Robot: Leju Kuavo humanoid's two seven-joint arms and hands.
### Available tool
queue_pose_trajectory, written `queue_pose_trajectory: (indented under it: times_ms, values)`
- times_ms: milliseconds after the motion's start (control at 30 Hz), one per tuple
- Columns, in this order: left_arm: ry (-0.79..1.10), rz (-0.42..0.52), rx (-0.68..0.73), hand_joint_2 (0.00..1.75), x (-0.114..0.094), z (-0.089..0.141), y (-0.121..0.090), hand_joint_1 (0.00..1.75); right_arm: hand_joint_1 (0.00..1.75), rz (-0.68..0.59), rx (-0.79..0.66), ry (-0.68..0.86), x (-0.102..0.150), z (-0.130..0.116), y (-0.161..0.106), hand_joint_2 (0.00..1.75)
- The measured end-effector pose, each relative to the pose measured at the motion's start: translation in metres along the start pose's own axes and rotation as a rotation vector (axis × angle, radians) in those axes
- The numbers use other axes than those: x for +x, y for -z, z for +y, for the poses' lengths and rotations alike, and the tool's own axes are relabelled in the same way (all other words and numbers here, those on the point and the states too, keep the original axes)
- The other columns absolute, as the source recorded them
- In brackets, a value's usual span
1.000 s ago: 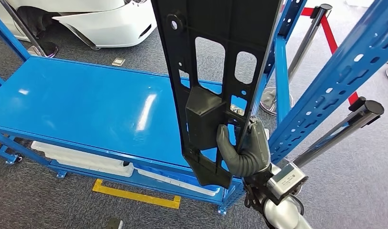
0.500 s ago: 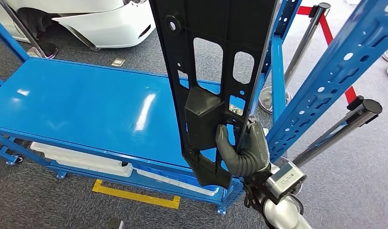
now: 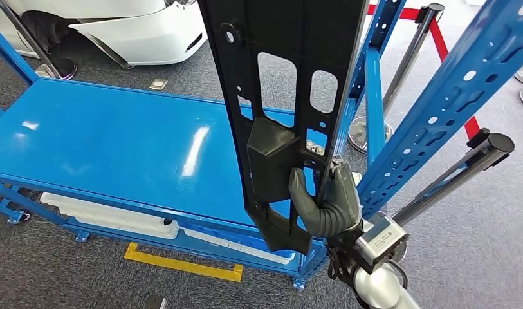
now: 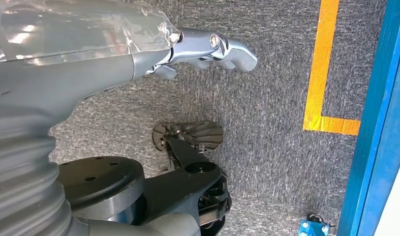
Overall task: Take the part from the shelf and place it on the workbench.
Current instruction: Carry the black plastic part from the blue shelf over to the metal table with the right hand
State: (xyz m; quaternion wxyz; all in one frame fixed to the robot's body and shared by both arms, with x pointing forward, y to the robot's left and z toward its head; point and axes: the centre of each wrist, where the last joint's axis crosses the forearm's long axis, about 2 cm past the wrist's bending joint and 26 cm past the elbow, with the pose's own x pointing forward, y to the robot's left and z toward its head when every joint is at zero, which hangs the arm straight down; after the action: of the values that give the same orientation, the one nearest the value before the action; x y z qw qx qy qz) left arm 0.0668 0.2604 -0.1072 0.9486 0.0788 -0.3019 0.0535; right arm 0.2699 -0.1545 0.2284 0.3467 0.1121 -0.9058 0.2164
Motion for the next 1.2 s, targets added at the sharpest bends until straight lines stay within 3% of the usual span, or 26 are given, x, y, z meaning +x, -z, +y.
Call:
queue_pose_trajectory:
  times_ms: [1200]
  values:
    - [-0.005, -0.008, -0.008, 1.75, 0.0041, 0.0000, 0.0021, 0.00, 1.75, 0.052, 0.009, -0.011, -0.0037, -0.0011, -0.0003, 1.75]
